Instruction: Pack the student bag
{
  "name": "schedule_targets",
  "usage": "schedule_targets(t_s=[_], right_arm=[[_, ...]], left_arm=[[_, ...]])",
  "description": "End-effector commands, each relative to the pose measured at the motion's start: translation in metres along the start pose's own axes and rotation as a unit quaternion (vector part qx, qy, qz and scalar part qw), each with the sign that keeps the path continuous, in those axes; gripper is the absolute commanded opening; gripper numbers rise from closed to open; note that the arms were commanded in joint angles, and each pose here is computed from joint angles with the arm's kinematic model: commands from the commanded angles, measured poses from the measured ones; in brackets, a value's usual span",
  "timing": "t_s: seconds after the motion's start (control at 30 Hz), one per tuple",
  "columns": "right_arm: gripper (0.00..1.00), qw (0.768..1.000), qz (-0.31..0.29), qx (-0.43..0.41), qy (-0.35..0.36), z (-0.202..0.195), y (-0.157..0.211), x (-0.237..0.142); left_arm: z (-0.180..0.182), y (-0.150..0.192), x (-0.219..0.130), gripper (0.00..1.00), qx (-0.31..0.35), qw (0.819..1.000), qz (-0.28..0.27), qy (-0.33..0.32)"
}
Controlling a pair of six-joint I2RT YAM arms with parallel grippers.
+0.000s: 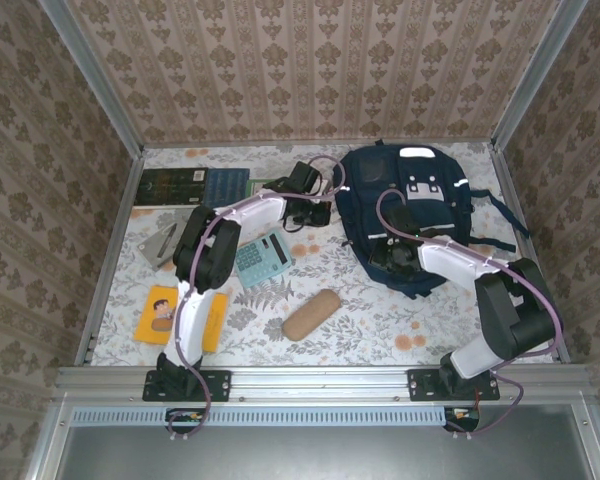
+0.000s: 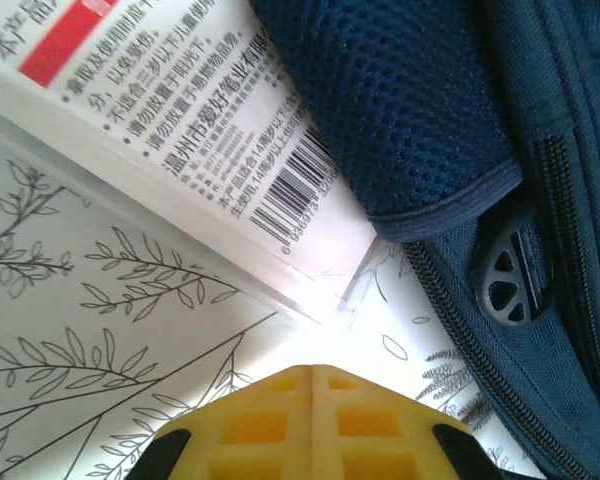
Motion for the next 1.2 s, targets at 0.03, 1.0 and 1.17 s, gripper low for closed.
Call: schedule_targets(t_s=[0.03,1.0,1.17], right_arm=[[0.06,0.998,0.035,0.009,0.045,-0.022,0.017,0.0],[0.07,0.998,0.045,0.006,0.046,-0.016,0.019,0.005],[0.07,0.998,0.047,0.002,0.046,-0.014,0.021,0.006]], left_arm=[[-0.031,0.004,-0.007,0.18,0.033,0.994,0.002,0.103],[-0.076,0.051,0.013,0.54,-0.003,0.965,0.01,0.262],[-0.071,0.048,0.018,0.58,0.004,0.976,-0.008,0.217]])
Point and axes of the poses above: each hand's point on the last joint's axis, 136 mm out from that joint toward the fingers, its own x axis out along the fingers, its own z axis along the line the jaws close on, y = z × x, the point moved 4 cm from there along -x, back along the fingers, and after that the axes turned 8 degrees about x, right-handed, at the moved point
